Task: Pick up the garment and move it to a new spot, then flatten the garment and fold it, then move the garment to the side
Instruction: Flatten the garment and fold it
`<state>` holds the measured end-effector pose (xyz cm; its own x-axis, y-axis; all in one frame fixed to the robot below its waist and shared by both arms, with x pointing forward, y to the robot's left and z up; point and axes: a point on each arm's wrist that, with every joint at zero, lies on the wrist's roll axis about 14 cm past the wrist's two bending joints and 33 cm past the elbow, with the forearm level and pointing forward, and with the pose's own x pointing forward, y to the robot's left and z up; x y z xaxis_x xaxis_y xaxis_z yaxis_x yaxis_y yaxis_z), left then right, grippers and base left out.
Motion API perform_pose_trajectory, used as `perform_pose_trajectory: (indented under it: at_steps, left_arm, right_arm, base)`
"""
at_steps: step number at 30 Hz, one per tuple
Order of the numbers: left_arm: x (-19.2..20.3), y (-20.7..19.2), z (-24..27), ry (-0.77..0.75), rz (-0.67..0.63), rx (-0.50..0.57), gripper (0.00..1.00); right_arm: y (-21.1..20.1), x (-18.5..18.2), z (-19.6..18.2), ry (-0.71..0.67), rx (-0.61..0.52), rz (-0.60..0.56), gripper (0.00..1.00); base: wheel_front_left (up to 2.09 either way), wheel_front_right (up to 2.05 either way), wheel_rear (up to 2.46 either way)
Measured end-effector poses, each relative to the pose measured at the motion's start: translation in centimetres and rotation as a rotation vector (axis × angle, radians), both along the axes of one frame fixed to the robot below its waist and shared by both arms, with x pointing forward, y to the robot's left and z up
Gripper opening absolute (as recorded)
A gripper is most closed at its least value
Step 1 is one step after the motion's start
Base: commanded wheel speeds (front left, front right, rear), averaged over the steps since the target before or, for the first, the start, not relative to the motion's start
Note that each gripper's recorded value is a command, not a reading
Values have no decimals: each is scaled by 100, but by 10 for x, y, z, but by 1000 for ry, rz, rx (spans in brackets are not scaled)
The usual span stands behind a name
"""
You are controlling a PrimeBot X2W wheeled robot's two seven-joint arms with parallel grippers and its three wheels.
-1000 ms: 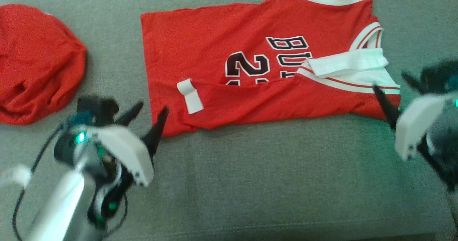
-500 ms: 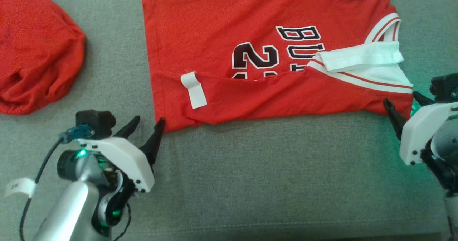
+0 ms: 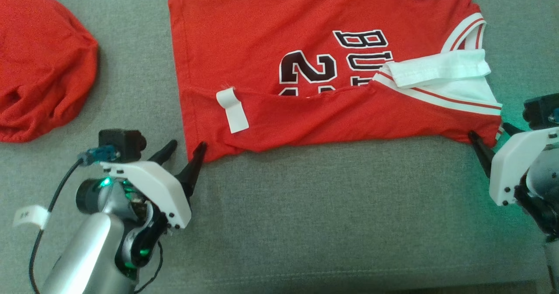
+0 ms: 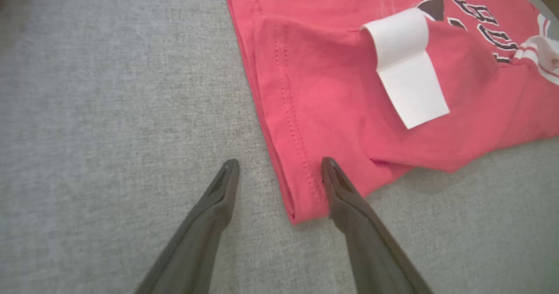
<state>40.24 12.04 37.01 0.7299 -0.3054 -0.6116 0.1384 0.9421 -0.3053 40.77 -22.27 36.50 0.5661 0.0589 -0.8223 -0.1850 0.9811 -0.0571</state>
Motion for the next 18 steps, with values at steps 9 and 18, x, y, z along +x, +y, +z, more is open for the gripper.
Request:
perform_pose_trajectory:
  at_steps: [9,18]
  left_arm:
    - [0,-12,-2,25,-59,-13,45]
    - [-12,-11,1,61,-120,-24,0]
  right_arm:
    - [3,-6,-4,41,28,-10,100]
    - [7,-12,4,82,104,-18,0]
  base:
    - [0,0,0]
    - [0,0,0]
